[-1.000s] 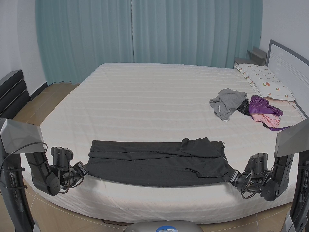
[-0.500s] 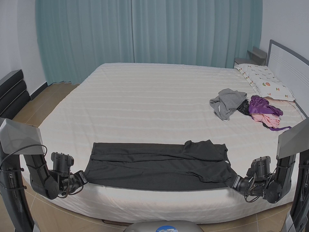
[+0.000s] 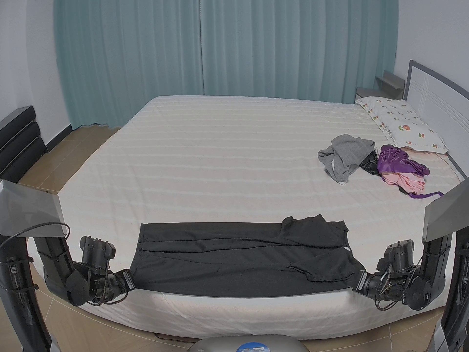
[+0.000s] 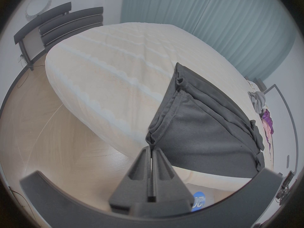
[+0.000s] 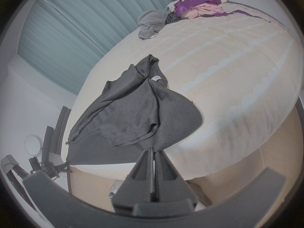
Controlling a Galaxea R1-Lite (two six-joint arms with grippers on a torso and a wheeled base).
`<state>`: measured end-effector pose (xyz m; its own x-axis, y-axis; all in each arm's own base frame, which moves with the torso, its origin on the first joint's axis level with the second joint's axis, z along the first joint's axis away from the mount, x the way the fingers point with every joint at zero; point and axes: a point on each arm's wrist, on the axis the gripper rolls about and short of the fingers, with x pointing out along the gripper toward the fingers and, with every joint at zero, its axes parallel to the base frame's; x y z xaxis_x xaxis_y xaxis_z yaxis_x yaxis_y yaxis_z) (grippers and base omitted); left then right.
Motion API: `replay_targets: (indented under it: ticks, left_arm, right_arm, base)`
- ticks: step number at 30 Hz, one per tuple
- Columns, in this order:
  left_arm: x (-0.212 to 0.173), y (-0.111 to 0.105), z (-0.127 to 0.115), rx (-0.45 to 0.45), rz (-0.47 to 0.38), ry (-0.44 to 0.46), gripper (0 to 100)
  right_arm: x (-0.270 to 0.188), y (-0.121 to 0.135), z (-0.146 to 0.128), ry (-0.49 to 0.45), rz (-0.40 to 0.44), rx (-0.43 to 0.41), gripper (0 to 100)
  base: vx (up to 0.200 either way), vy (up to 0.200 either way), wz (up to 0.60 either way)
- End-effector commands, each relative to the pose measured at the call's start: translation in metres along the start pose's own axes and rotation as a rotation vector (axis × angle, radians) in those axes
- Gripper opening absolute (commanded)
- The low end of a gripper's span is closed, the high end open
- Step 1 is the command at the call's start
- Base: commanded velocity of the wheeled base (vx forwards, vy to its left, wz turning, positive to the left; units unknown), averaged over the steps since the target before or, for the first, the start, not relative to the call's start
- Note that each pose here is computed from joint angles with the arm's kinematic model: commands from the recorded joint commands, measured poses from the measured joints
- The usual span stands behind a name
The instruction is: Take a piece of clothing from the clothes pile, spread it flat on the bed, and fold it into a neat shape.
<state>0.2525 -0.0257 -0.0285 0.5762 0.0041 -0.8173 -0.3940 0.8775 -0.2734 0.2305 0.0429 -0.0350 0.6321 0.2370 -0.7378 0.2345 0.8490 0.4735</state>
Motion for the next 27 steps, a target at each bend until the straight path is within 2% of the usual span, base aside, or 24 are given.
replay_targets:
  ticks: [1, 4, 5, 6, 11, 19, 24, 27]
  left_arm:
    - [-0.002, -0.004, -0.002, 0.014, -0.01, 0.002, 0]
    - [-0.001, -0.004, -0.002, 0.014, -0.011, 0.001, 0]
    - [-0.001, -0.004, -0.001, 0.013, -0.01, 0.001, 100]
    - [-0.001, -0.004, -0.001, 0.011, -0.011, 0.002, 100]
    - [-0.002, -0.006, 0.002, -0.001, -0.028, -0.013, 100]
    - [-0.014, -0.011, 0.021, -0.041, -0.104, -0.077, 100]
    - [-0.016, -0.019, 0.037, -0.189, -0.156, -0.128, 100]
    - [-0.017, -0.017, 0.04, -0.217, -0.161, -0.134, 100]
  right_arm:
    - [-0.002, -0.002, -0.003, 0.012, -0.01, -0.011, 0]
    - [-0.001, -0.003, -0.004, 0.02, -0.014, -0.021, 0]
    - [0.0, -0.003, -0.003, 0.018, -0.012, -0.021, 0]
    - [0.0, -0.003, -0.003, 0.018, -0.01, -0.022, 100]
    - [-0.003, -0.001, 0.0, 0.004, 0.005, -0.018, 100]
    - [-0.025, 0.001, 0.025, -0.135, 0.044, 0.007, 100]
    - [-0.023, -0.005, 0.034, -0.166, 0.03, 0.033, 100]
    - [-0.022, -0.006, 0.042, -0.2, 0.039, 0.043, 100]
  base:
    - [0.0, 0.0, 0.0]
    - [0.0, 0.0, 0.0]
    - [0.0, 0.0, 0.0]
    - [0.0, 0.0, 0.0]
    - [0.0, 0.0, 0.0]
    - [0.0, 0.0, 0.0]
    - [0.0, 0.0, 0.0]
    - [0.0, 0.0, 0.0]
